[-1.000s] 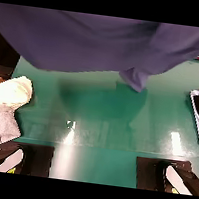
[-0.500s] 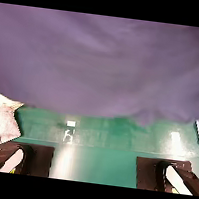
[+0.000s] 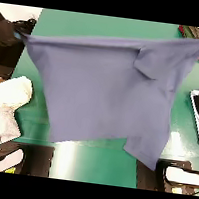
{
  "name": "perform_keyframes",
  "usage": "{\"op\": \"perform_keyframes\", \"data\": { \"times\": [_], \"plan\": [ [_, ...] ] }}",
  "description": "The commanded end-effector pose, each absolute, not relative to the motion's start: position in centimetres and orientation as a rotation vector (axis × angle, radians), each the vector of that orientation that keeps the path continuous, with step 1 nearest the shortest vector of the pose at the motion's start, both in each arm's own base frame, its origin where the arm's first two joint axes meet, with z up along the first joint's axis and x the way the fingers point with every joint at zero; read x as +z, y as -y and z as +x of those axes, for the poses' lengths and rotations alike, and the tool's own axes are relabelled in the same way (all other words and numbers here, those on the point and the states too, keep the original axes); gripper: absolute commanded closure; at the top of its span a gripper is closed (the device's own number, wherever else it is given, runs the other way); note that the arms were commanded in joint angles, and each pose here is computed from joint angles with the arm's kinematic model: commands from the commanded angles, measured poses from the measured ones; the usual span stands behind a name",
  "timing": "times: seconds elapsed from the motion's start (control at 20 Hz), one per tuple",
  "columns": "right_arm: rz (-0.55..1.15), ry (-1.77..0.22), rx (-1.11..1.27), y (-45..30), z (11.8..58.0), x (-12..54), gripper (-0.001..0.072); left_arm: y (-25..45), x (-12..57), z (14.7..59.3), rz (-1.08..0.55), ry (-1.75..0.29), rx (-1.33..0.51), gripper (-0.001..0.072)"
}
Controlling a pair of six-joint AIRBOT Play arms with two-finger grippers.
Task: Fold the shirts.
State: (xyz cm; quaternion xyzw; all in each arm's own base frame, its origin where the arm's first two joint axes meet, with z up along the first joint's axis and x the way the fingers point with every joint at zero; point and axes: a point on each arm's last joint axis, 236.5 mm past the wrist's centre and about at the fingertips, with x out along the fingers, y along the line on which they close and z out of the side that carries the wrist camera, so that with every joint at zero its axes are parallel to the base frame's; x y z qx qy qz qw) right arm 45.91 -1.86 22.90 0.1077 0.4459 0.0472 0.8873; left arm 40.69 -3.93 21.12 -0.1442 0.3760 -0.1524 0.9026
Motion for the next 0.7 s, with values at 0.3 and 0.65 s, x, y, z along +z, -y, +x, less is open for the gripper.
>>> {"op": "perform_keyframes", "data": {
  "times": [0.3, 0.65],
  "plan": [
    [0.279, -0.902, 0.064, 2.3, 58.4, 10.3, 0.0696, 0.7, 12.4, 52.9, -0.450, -0.624, -0.213, 0.0682],
    [0.278, -0.980, 0.052, 2.7, 58.7, 6.1, 0.0696, 3.9, 5.8, 53.3, -0.307, -0.762, -0.278, 0.0682]
  ]
}}
